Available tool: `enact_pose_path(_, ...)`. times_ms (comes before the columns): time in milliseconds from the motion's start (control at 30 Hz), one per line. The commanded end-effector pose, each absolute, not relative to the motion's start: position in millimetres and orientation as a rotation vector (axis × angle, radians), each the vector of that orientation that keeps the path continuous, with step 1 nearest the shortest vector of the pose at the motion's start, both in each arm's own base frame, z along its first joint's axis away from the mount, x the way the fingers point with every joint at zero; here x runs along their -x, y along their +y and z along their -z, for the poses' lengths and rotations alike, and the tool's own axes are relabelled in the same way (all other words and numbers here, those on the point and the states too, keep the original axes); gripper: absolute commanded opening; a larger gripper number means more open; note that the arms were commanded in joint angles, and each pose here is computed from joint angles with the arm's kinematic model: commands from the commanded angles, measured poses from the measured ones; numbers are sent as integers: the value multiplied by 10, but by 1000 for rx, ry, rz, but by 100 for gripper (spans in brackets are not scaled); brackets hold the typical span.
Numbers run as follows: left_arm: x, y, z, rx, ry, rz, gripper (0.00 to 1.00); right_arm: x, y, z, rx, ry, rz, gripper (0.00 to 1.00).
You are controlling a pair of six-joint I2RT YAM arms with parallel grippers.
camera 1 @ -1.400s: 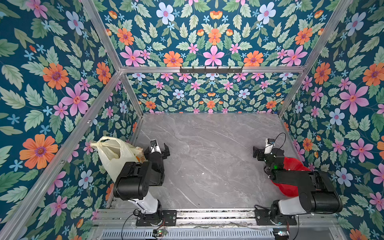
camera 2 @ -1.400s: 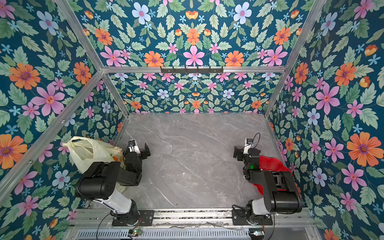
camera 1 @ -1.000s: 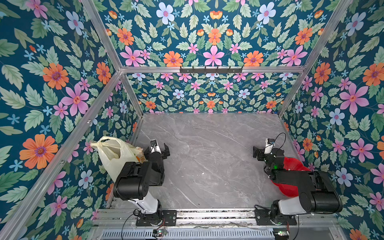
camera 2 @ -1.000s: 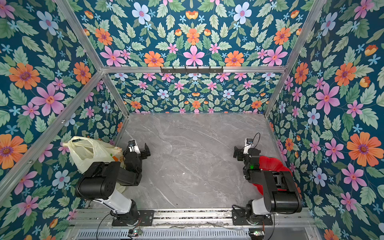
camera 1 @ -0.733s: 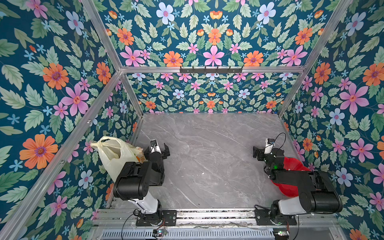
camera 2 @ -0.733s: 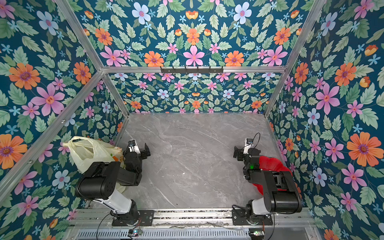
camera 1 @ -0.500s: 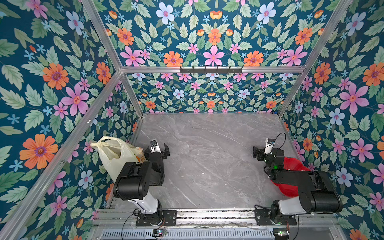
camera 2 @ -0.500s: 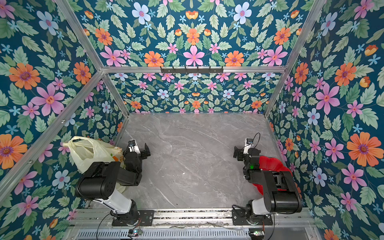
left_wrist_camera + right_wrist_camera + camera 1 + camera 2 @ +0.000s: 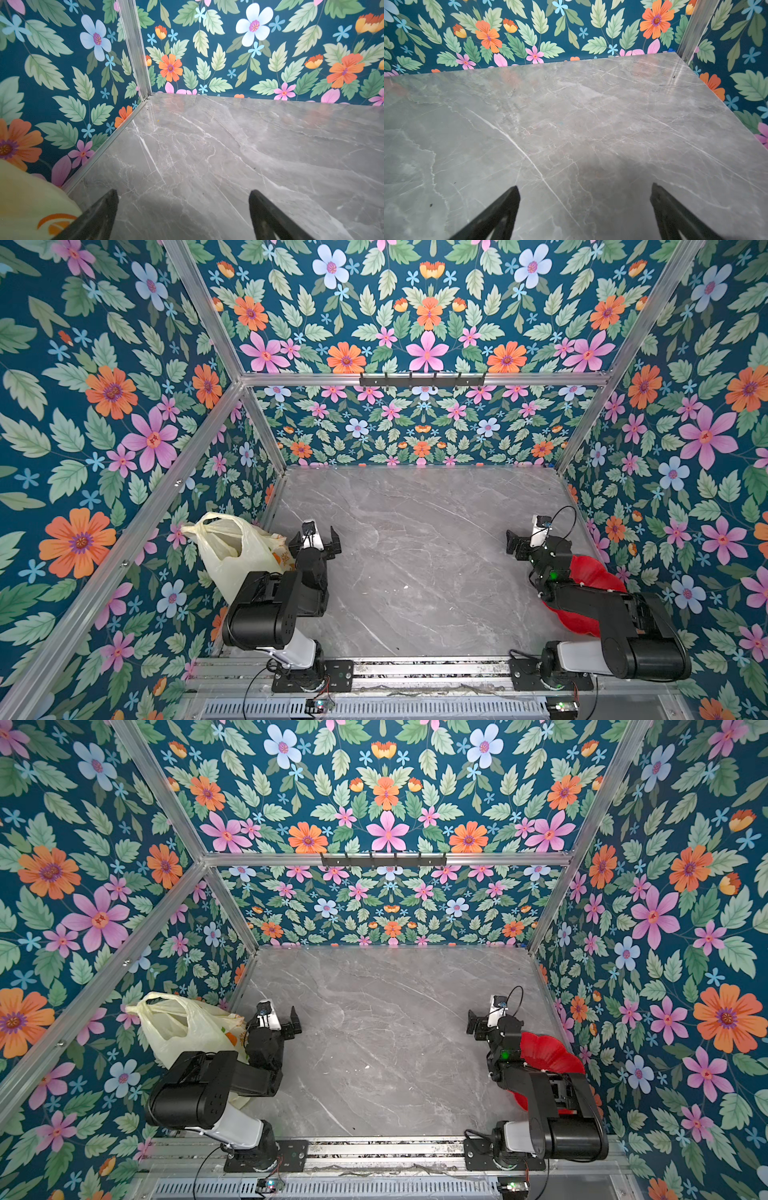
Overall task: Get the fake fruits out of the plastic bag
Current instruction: 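Raise the left gripper and grasp the yellow plastic bag's handles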
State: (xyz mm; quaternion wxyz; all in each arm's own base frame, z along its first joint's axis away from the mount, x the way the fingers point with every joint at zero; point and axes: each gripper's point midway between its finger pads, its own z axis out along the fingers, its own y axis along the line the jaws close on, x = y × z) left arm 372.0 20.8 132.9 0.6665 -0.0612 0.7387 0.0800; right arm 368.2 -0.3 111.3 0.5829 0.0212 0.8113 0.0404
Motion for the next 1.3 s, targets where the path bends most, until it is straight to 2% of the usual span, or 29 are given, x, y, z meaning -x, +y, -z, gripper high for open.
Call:
enact_pose_path(0,-3708,173,-1446,116,1657,-206,100,-3648,39,-1182,-21,1907,-105,99)
enact_pose_path(133,-3696,59,-1740,108,1638,-212,100,-3560,94,-1461,-25,1893,-141,99)
enact_pose_path(333,-3838,-210,-2388,205,1622,90,100,-3315,314,-2152,-15,1798,-314,99)
enact_pose_path(400,-3886,-308,-2519,204,1676,160,100,-3239,204,-2307,-133,1802,-309,99)
enact_pose_path(467,-3916,-341,-2723,229,1710,199,100,-3158,-72,-2362,-367,1820,-245,99)
enact_pose_path(567,-3914,-232,-2999,386,1749,221,100,-2949,-366,-2379,-637,1848,-160,99)
enact_pose_path(733,-3814,-461,-3569,256,1808,315,100,-2845,-360,-2464,-703,1835,-218,99)
enact_pose_path(800,-3700,-445,-3837,259,1749,335,100,-2863,-290,-2516,-673,1830,-263,99)
enact_pose_path(900,-3405,-146,-4095,458,1615,323,100,-2898,-229,-2539,-650,1824,-304,99)
enact_pose_path(1033,-3138,3,-4381,471,1577,248,100,-2930,-178,-2546,-634,1845,-329,99)
enact_pose_path(1167,-2811,520,-4297,750,1620,-6,100,-2956,-120,-2558,-615,1862,-360,99)
enact_pose_path(1267,-2550,730,-4221,864,1587,-101,100,-2978,-106,-2516,-617,1873,-370,99)
